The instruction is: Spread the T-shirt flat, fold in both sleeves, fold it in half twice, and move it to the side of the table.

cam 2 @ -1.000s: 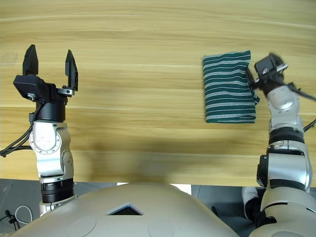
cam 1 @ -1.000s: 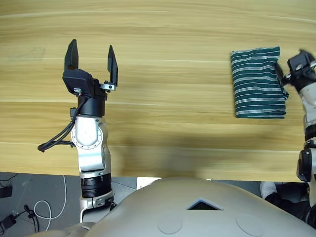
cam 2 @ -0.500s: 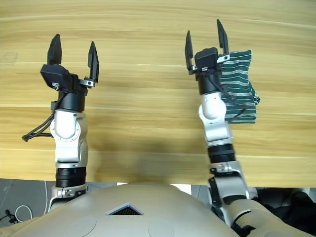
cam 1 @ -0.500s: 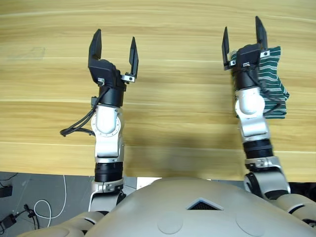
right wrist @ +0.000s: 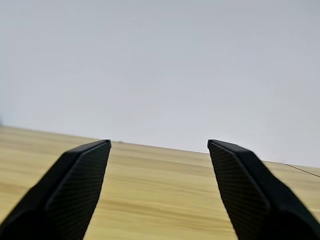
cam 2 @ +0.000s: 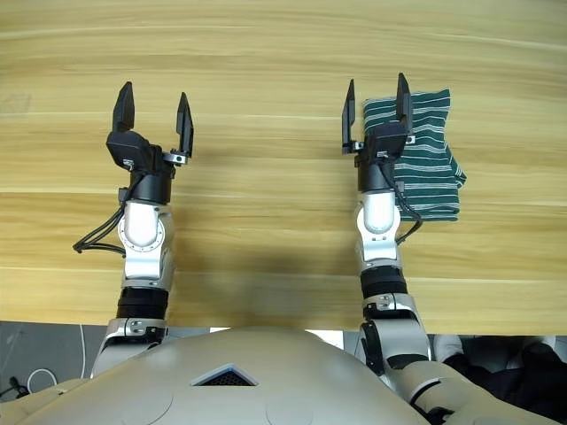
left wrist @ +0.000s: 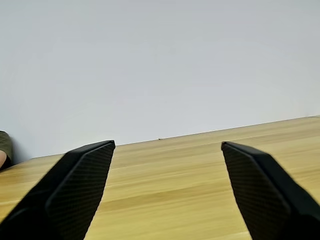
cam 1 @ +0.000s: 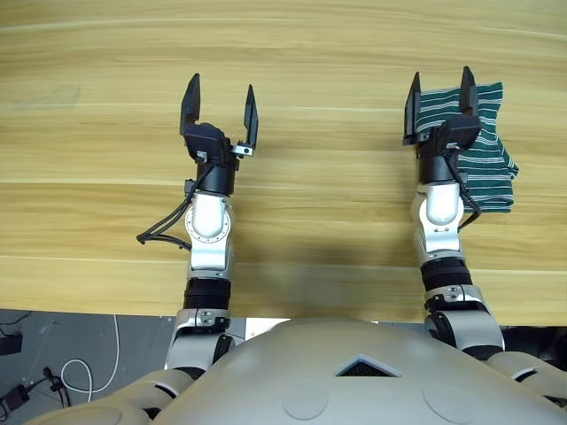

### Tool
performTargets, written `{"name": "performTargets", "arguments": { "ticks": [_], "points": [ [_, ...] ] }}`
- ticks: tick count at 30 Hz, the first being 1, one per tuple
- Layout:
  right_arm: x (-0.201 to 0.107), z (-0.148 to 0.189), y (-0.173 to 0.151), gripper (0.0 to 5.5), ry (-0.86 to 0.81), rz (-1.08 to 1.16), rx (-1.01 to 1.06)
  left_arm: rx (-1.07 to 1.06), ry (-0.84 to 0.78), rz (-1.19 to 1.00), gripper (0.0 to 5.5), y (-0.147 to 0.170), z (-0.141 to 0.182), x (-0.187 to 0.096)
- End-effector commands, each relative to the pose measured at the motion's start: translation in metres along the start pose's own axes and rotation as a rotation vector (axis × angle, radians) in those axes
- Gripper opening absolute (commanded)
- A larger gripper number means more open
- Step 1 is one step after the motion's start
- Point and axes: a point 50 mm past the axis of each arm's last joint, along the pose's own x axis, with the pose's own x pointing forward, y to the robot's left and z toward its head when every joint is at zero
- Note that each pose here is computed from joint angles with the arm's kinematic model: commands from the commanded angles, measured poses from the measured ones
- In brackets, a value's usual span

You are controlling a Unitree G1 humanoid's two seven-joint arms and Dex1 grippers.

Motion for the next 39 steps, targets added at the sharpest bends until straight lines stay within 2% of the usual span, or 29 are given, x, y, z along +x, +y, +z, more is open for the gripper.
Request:
{"name": "performTargets", "arguments": {
  "ticks": [1,23,39],
  "points": [
    [0.001,-0.001,-0.006,3.6,-0.003,-0.053,0.036,-0.035,-0.029,0.003,3.96,0.0,0.0,0.008],
    [0.009,-0.01,0.0,3.6,0.004,-0.016,0.013,-0.039,-0.072,0.006,3.96,0.001,-0.003,0.018],
    [0.006,-0.005,0.002,3.6,-0.017,0.009,0.018,0.06,-0.095,0.114,3.96,0.01,0.007,0.007]
  ]
}}
